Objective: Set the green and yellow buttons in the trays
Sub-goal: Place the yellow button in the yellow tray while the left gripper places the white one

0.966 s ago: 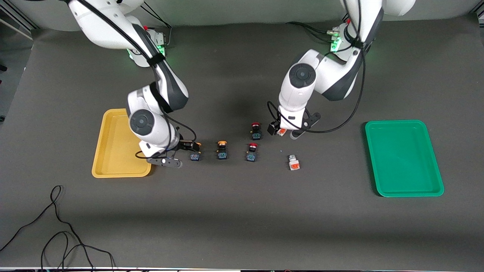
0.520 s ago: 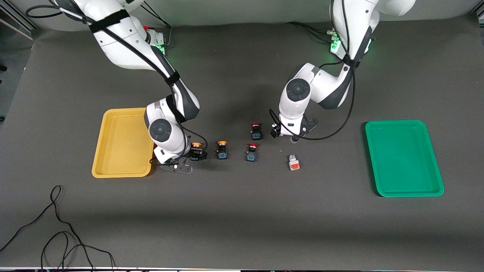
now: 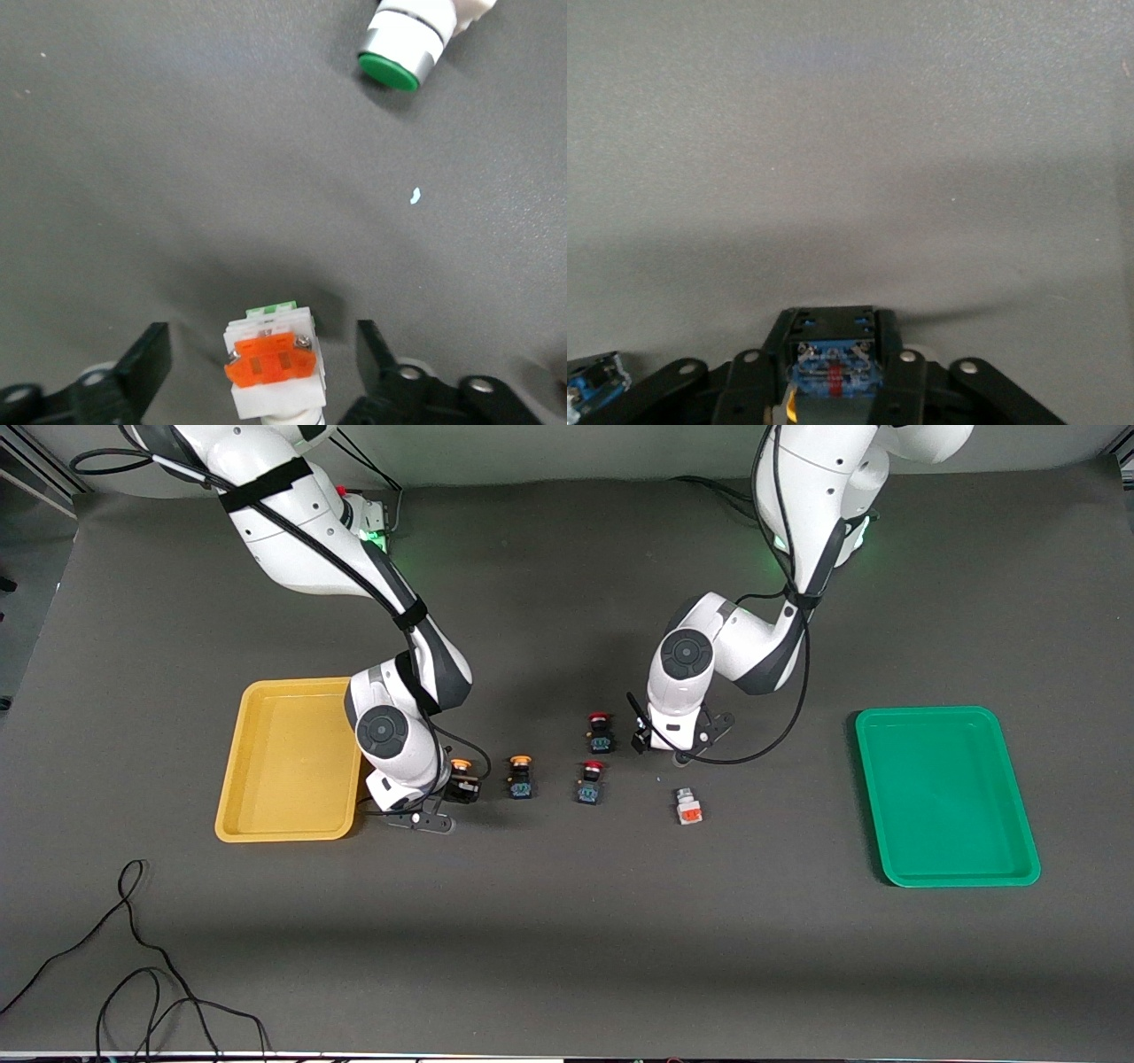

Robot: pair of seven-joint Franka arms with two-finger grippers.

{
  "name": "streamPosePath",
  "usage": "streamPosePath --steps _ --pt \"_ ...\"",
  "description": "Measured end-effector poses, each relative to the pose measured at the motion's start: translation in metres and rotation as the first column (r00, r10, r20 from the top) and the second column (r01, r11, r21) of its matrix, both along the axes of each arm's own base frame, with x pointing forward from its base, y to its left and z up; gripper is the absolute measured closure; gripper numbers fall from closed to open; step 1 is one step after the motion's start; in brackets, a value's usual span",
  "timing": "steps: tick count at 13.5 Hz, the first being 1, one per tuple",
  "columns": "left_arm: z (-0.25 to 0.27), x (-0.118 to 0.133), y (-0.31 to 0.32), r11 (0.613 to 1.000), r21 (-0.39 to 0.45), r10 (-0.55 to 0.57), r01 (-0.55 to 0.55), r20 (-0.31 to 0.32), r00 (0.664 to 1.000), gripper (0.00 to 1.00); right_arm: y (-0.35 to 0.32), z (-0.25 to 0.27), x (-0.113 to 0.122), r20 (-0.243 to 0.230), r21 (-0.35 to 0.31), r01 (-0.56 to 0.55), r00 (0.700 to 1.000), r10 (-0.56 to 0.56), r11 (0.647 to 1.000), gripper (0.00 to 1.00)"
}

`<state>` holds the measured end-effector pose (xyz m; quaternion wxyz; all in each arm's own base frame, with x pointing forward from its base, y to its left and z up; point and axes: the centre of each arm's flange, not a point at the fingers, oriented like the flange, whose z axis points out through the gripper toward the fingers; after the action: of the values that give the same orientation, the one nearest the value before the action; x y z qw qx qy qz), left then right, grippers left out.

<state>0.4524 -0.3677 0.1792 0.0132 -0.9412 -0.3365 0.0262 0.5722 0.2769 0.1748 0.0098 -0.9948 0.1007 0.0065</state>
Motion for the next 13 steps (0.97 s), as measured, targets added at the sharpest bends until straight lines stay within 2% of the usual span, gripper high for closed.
streamPosePath --steps 3,4,7,8,11,13 --pt "0.001 -0.003 -0.006 1.0 -0.005 -0.011 0.011 0.006 1.0 0.55 -0.002 0.041 0.008 -0.028 -0.003 0.007 1.0 -0.007 1.0 0.59" --pt "0.002 -0.003 -0.007 1.0 -0.006 -0.013 0.013 0.008 1.0 0.59 -0.006 0.069 0.011 -0.041 -0.003 0.012 0.999 -0.012 1.0 0.59" --pt "0.016 0.006 -0.009 1.0 -0.016 -0.009 0.009 0.022 1.0 0.59 -0.035 0.161 0.011 -0.069 -0.001 0.038 0.997 -0.038 0.999 0.59" --pt "0.03 0.012 -0.008 1.0 -0.007 -0.009 0.009 0.009 1.0 0.59 -0.052 0.188 0.01 -0.076 0.001 0.046 0.996 -0.046 0.999 0.59" --pt "0.112 0.041 0.019 0.999 0.013 -0.047 0.048 -0.049 0.998 0.59 -0.122 0.24 0.011 -0.091 0.007 0.023 0.996 -0.022 1.0 0.59" --pt "0.182 0.053 0.054 0.994 0.008 -0.106 0.107 -0.088 0.99 0.59 -0.172 0.241 0.012 -0.103 0.011 -0.029 0.994 0.03 1.0 0.59"
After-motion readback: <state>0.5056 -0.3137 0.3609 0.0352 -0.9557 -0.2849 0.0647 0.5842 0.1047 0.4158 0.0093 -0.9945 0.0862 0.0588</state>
